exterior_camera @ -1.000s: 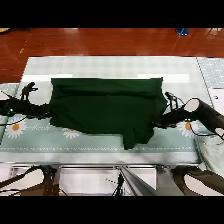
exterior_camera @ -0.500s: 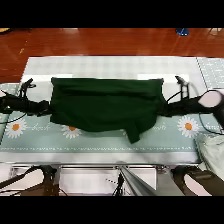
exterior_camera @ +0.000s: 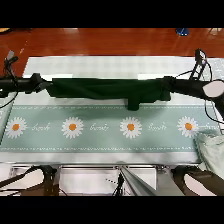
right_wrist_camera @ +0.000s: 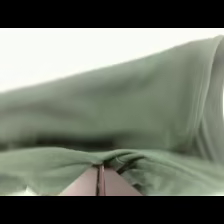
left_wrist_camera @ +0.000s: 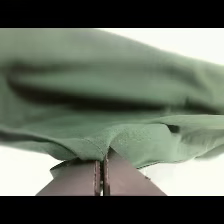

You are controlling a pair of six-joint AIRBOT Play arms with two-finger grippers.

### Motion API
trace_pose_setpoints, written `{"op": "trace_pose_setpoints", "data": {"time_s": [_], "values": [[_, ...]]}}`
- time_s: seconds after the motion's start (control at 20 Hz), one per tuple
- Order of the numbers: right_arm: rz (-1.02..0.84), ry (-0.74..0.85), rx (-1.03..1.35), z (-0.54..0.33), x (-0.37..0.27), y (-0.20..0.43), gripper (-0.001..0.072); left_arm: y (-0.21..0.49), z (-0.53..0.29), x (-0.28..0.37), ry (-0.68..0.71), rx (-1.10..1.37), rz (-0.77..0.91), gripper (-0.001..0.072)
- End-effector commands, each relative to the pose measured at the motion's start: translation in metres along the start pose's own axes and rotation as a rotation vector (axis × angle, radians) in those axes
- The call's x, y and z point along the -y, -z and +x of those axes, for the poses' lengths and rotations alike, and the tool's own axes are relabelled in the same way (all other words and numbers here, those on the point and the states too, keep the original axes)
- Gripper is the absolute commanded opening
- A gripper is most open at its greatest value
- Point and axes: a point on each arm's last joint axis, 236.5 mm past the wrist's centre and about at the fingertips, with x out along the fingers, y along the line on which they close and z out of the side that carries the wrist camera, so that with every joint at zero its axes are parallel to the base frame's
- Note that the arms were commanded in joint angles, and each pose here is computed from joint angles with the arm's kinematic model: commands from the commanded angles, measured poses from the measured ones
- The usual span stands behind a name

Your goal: Fold the shirts.

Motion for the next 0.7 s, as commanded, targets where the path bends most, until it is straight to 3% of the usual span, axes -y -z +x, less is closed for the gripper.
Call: {"op": "trace_pose_setpoints", "data": {"time_s": [0.0,0.3,0.65], "values": [[0.112,0.021,0.155,0.038,0.019,-0.039,0.0021,-0.034,0.015,-0.002,0.004,0.102,-0.025,0.0026],[0.104,0.052,0.140,0.090,0.032,-0.059,0.0022,-0.055,0.073,-0.015,-0.045,0.109,0.161,0.0026],[0.089,0.096,0.077,0.117,0.053,-0.038,0.0028,-0.028,0.099,-0.044,-0.070,0.000,0.149,0.0036]]}}
